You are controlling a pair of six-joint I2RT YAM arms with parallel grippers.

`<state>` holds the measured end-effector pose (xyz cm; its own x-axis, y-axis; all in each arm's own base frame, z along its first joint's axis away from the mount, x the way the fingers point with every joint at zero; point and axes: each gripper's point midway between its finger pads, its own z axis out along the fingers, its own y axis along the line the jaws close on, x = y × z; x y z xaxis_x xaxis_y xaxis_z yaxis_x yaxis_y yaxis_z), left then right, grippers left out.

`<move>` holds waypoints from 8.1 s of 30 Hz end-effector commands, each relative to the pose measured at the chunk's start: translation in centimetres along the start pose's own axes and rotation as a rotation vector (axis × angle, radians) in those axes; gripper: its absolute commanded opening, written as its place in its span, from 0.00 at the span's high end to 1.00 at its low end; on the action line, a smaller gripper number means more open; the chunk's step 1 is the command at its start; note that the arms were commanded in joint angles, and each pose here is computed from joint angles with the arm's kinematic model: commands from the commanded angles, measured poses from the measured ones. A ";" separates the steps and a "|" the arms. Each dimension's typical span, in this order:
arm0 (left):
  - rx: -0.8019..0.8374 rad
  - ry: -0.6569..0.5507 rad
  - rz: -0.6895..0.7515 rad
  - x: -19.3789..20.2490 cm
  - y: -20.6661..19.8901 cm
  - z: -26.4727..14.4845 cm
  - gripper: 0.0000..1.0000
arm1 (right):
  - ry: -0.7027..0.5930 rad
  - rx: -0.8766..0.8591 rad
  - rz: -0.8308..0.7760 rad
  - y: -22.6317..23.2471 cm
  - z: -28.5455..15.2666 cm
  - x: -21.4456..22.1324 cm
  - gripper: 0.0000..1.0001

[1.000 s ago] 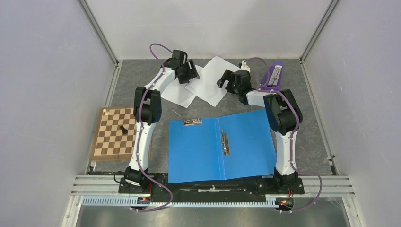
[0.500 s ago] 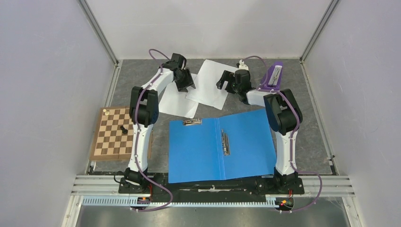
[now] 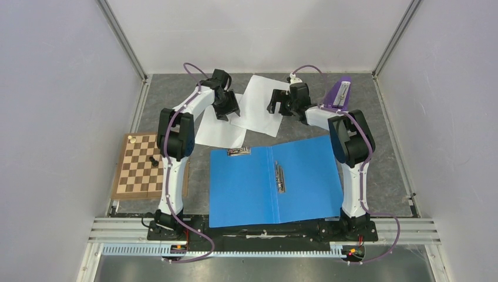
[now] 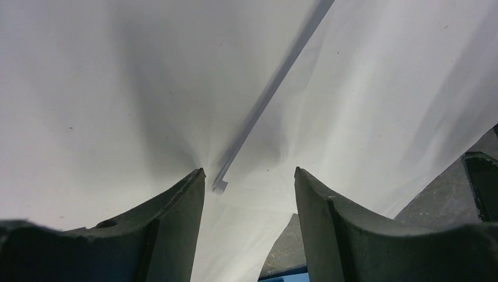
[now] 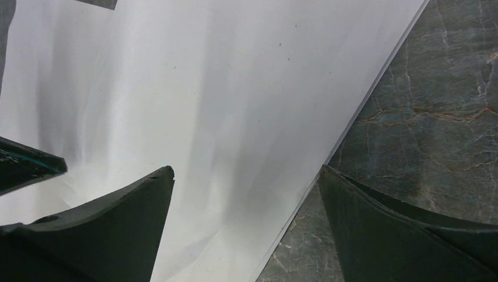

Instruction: Put the files into the folder

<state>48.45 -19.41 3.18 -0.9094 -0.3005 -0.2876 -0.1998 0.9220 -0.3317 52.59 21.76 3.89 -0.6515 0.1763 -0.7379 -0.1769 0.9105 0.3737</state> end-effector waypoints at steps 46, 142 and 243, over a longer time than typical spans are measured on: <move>0.205 0.051 0.052 -2.1 -6.4 -1.3 0.61 | 0.210 -0.293 0.119 4.3 2.4 3.0 0.02; 0.973 -0.129 -0.030 1.2 -16.1 -34.1 0.97 | -0.267 -1.114 0.803 19.0 -24.2 -16.2 0.02; 0.945 -0.206 0.317 8.9 -12.5 -32.4 0.94 | -0.209 -0.744 0.227 20.3 -26.0 -12.6 1.00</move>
<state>31.59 -25.39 32.66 -0.7998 -0.2187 -0.5590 0.4287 0.4436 -0.7870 38.09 27.77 31.77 -0.6351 0.4728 -0.6109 -0.4724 0.3881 0.7914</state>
